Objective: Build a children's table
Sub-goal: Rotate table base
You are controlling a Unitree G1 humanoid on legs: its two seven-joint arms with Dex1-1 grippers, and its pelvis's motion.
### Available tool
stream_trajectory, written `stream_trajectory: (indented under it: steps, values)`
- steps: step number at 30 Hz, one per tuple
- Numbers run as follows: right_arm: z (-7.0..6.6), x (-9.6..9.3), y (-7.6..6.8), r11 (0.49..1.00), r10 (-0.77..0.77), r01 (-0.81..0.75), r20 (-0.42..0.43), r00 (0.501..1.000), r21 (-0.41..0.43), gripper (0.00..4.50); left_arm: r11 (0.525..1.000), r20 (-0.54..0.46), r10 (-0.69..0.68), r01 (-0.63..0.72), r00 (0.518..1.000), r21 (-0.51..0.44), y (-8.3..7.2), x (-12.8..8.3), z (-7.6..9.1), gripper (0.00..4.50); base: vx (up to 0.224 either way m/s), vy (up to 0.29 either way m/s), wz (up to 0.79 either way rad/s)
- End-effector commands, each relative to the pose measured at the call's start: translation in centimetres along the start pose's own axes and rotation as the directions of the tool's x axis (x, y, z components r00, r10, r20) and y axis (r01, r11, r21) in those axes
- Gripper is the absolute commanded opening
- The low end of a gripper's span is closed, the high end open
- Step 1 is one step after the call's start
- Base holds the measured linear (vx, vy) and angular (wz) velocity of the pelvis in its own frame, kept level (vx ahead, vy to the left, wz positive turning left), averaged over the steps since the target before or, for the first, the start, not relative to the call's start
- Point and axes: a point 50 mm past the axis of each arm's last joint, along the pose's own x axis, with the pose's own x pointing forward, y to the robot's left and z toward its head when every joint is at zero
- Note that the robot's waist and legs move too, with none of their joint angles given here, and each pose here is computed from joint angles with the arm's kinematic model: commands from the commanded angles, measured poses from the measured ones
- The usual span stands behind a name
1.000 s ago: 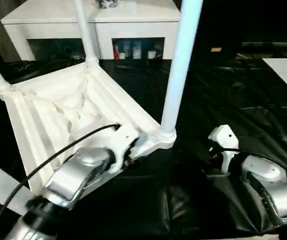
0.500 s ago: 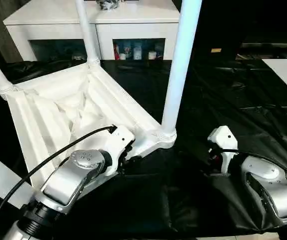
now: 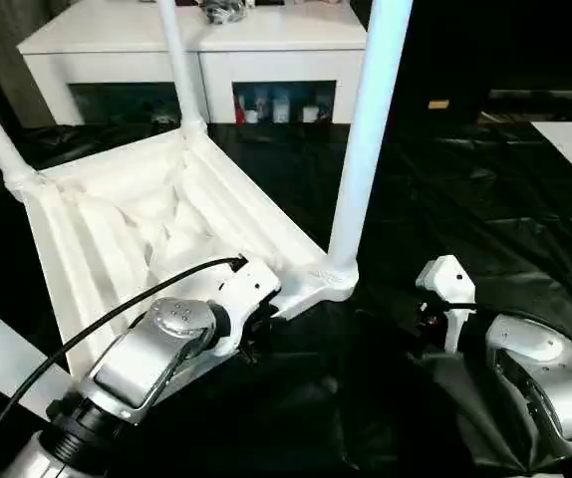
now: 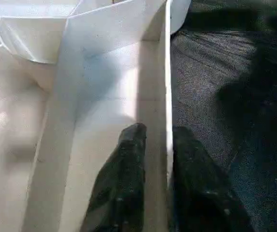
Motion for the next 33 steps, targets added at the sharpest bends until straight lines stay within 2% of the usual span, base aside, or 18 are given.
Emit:
stream_trajectory:
  steps: [1,2,4,7,9,13,19,22,23,24,28,31,33]
  values:
    - [0.5,-0.1,-0.3,1.000,-0.007,0.007,0.007,1.000,-0.017,3.89,0.999,-0.066,-0.019,0.017,0.998,-0.031,0.0,0.6,-1.6,0.68,0.000,0.000,0.00]
    - [0.5,-0.1,-0.3,1.000,-0.007,0.007,0.008,1.000,-0.016,3.89,0.999,-0.055,-0.047,0.047,0.997,-0.002,-0.1,0.7,-1.7,0.50,0.000,0.000,0.00]
    - [0.5,-0.2,-0.3,1.000,-0.004,0.004,0.008,1.000,-0.016,3.89,0.990,-0.033,-0.126,0.127,0.992,0.054,-0.3,0.7,-1.8,0.45,0.000,0.000,0.00]
    - [0.3,-0.6,-0.2,1.000,0.005,-0.005,0.014,1.000,-0.002,3.89,0.947,-0.001,-0.283,0.280,0.959,0.158,-1.2,-0.1,-2.1,0.14,0.000,0.000,0.00]
    - [0.2,-0.8,-0.1,1.000,0.010,-0.010,0.011,1.000,0.000,3.89,0.940,-0.013,-0.304,0.302,0.953,0.160,-1.1,-0.5,-2.4,0.07,0.000,0.000,0.00]
    - [-0.2,-1.1,0.0,1.000,0.018,-0.018,-0.001,1.000,0.004,3.89,0.946,-0.018,-0.279,0.278,0.960,0.167,-0.3,-1.4,-2.9,0.03,0.000,0.000,0.00]
    - [-0.2,-0.8,0.3,1.000,0.028,-0.028,-0.001,1.000,0.006,3.89,0.935,-0.013,-0.300,0.297,0.954,0.193,0.0,-2.0,-3.1,0.03,0.000,0.000,0.00]
    - [-0.2,-0.7,0.7,0.999,0.051,-0.051,0.000,0.999,0.009,3.89,0.944,0.047,-0.231,0.212,0.972,0.254,0.7,-1.6,-2.5,0.03,0.000,0.000,0.00]
    - [-0.3,-0.7,0.8,0.998,0.059,-0.059,-0.001,0.998,0.009,3.89,0.951,0.078,-0.226,0.203,0.971,0.232,0.8,-1.4,-2.0,0.45,0.000,0.000,0.00]
    - [-0.3,-0.6,0.9,0.998,0.063,-0.063,-0.002,0.998,0.009,3.89,0.957,0.101,-0.221,0.196,0.970,0.213,0.8,-1.3,-1.6,0.56,0.000,0.000,0.00]
    - [-0.3,-0.6,0.9,0.998,0.063,-0.063,-0.001,0.998,0.009,3.89,0.960,0.131,-0.228,0.200,0.965,0.196,0.6,-1.1,-0.9,0.81,0.000,0.000,0.00]
    - [-0.2,-0.6,0.9,0.998,0.058,-0.058,0.000,0.998,0.010,3.89,0.953,0.095,-0.211,0.183,0.973,0.241,0.7,-0.7,-1.2,0.93,-0.046,-0.011,0.02]
    - [-0.2,-0.6,0.9,0.998,0.058,-0.058,0.000,0.998,0.010,3.89,0.954,0.079,-0.204,0.181,0.976,0.238,0.8,-0.5,-1.5,0.93,-0.031,-0.065,0.07]
